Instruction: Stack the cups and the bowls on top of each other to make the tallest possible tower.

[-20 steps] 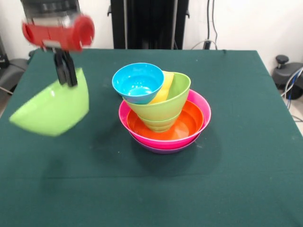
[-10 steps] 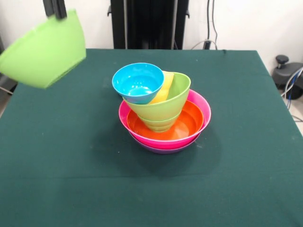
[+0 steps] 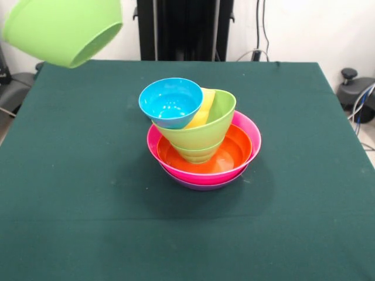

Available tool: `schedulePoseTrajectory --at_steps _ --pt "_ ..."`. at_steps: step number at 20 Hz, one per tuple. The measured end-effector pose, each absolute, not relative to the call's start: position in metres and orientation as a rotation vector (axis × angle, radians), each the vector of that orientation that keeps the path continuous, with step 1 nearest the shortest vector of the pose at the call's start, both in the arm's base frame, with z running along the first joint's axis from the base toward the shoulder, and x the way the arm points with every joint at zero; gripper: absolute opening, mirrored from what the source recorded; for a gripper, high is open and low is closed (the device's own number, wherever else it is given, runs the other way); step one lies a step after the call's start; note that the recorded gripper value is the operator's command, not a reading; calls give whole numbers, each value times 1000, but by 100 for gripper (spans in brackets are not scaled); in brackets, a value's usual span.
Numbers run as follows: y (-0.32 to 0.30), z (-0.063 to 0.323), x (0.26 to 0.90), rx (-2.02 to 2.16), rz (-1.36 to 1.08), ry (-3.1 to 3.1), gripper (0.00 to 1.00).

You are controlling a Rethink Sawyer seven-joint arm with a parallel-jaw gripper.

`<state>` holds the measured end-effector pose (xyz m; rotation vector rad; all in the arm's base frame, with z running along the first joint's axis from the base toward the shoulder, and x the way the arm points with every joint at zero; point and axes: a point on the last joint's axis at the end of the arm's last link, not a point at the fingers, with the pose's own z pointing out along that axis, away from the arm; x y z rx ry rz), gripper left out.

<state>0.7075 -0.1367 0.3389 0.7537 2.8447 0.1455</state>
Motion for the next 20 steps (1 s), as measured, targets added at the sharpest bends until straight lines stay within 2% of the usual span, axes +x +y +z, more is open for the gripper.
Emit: schedulePoseTrajectory --at_steps 20 --pt "-58 311 667 612 136 2934 0"
